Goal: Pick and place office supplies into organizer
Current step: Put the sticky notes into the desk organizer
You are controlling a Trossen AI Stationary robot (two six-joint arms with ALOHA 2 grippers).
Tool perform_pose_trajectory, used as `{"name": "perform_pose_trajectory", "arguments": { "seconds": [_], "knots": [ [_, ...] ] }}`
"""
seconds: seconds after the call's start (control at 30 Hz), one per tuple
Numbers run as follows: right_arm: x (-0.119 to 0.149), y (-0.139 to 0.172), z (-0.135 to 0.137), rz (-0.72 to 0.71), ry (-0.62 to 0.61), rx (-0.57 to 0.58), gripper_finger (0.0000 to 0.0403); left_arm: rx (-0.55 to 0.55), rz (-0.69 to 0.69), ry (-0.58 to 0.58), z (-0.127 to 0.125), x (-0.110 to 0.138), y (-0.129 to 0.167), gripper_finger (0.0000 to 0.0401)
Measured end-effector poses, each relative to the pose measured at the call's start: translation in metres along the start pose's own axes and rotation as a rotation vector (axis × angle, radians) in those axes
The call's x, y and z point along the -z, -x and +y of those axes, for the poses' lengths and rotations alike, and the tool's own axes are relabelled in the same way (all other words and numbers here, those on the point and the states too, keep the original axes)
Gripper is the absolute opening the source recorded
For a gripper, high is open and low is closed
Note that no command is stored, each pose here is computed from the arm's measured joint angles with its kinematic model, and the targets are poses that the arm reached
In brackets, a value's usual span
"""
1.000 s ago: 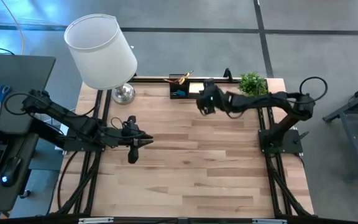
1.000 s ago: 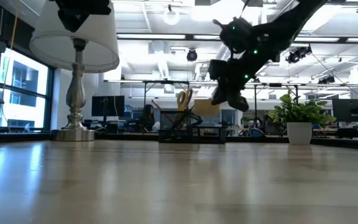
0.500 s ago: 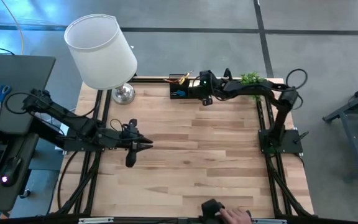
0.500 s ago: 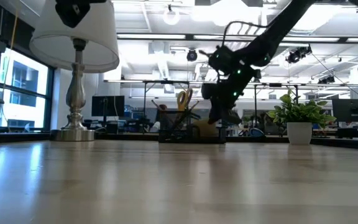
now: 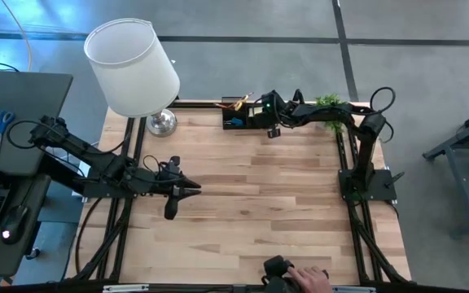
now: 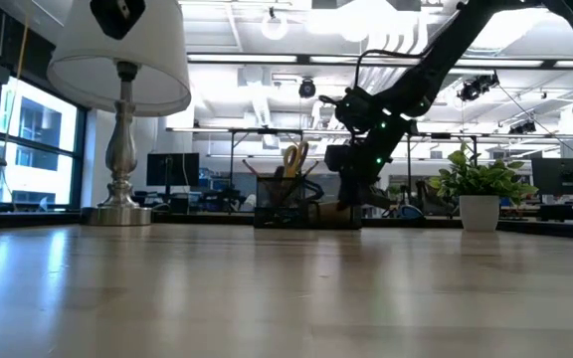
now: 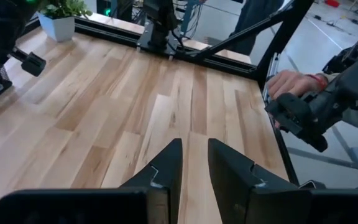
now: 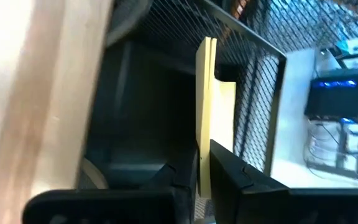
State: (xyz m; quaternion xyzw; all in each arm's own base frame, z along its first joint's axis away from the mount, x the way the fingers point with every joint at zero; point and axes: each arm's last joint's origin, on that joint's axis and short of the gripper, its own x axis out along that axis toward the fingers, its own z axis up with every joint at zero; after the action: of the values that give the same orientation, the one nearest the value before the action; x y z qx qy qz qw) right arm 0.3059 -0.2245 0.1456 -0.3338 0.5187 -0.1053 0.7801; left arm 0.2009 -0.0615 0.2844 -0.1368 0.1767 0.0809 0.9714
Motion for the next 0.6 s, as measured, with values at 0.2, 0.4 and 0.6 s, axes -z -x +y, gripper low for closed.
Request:
{"name": "perform_pose_trajectory", "arguments": {
  "seconds": [0.2, 0.4, 0.6],
  "knots": [
    [0.001, 0.0, 0.002, -0.01, 0.002, -0.027, 0.0027, -0.003, 0.012, 0.006, 0.0, 0.002, -0.002, 0.0066],
    [0.003, 0.001, 0.008, 0.019, 0.006, -0.091, 0.0028, -0.001, 0.019, 0.003, -0.001, 0.003, -0.004, 0.0066],
    [-0.001, 0.004, 0.012, 0.036, 0.0, -0.105, 0.0033, -0.002, 0.023, 0.002, -0.001, 0.003, -0.004, 0.0066]
  ]
}}
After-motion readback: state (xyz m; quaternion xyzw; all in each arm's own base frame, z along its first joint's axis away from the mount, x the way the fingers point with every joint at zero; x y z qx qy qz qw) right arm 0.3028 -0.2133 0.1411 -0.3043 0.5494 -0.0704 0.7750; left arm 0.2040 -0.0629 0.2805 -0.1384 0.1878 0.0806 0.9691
